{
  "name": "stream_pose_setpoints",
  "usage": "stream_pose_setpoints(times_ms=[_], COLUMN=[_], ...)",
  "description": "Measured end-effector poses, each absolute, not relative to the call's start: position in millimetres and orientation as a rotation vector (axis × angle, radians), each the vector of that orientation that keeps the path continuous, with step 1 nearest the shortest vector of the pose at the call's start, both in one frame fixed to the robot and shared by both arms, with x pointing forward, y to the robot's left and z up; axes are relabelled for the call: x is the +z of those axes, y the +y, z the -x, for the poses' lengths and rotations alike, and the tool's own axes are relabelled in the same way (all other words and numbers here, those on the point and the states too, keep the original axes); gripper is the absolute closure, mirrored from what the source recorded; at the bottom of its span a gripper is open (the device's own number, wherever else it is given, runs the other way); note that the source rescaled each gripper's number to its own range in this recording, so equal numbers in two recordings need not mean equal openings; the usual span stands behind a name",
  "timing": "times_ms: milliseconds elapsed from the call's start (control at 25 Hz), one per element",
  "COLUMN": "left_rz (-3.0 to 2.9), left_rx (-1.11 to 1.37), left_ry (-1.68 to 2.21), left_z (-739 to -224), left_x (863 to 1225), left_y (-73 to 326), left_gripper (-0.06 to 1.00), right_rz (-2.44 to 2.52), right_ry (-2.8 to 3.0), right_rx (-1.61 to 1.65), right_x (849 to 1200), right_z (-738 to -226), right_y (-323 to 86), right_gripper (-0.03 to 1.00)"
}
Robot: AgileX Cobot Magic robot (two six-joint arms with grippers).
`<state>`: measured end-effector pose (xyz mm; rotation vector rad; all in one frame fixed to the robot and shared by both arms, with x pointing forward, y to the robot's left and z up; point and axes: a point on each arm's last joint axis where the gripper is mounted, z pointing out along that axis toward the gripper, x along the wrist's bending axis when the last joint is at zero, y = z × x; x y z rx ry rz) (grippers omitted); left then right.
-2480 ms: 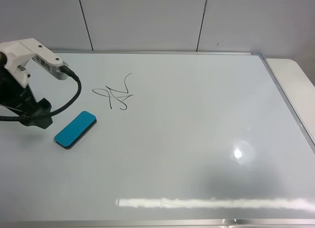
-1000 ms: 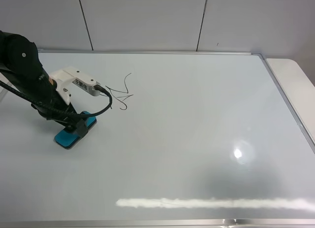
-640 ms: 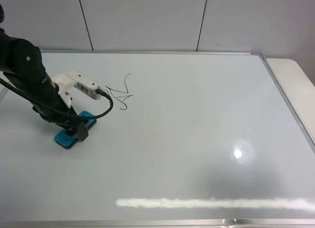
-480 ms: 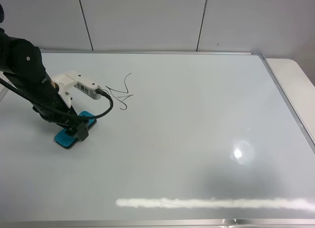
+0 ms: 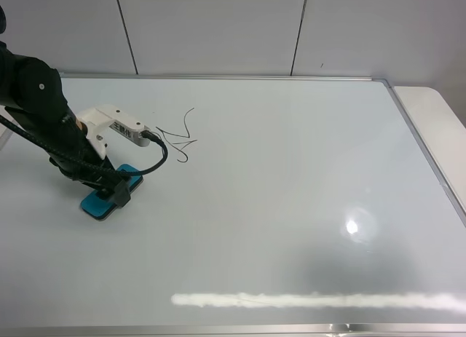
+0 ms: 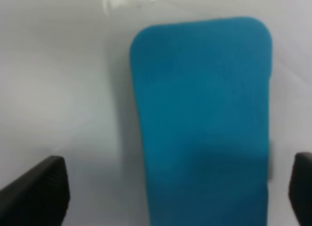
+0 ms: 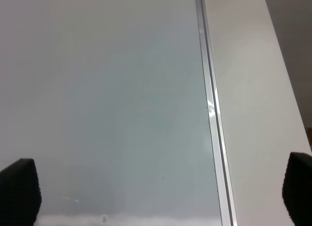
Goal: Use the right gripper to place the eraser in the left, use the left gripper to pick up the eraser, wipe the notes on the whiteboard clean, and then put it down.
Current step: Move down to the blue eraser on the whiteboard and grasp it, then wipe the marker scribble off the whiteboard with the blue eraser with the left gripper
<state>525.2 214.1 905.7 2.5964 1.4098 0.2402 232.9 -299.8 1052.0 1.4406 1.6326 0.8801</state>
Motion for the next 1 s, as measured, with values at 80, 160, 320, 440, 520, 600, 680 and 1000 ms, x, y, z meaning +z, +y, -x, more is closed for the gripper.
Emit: stream_pose_setpoints(times_ms=[80,160,320,440,520,600,680,1000], left_rz=[-2.594,-2.596,-2.596,-2.598,-2.599,-2.602,-2.605,-2.590], left_rx=[0.239,0.237,0.228,0.227,0.225,0.220,0.218,0.233], left_ry=[1.412,1.410,1.401,1.395,1.397,1.397,1.396,1.388], left_z=[-525,-525,-525,-525,-525,-524,-524,-521], left_x=[906,906,906,906,906,906,906,922], left_y=[214,214,213,213,213,213,213,214], left_gripper=[0.16,0.37,0.94,0.94,0.94,0.94,0.94,0.94], right_rz=[-1.441,-1.441,-1.441,-1.440,-1.440,-1.440,-1.440,-1.440], right_ry=[1.633,1.633,1.633,1.632,1.632,1.632,1.632,1.632], right_rx=[0.880,0.880,0.880,0.879,0.879,0.879,0.879,0.879], right_x=[1052,1052,1052,1052,1052,1052,1052,1052], right_z=[-233,-233,-233,-233,-233,-233,-233,-233], right_y=[-300,-300,-300,-300,-300,-300,-300,-300], right_gripper=[-0.03,-0.03,-0.03,-0.03,-0.03,-0.03,-0.03,-0.03])
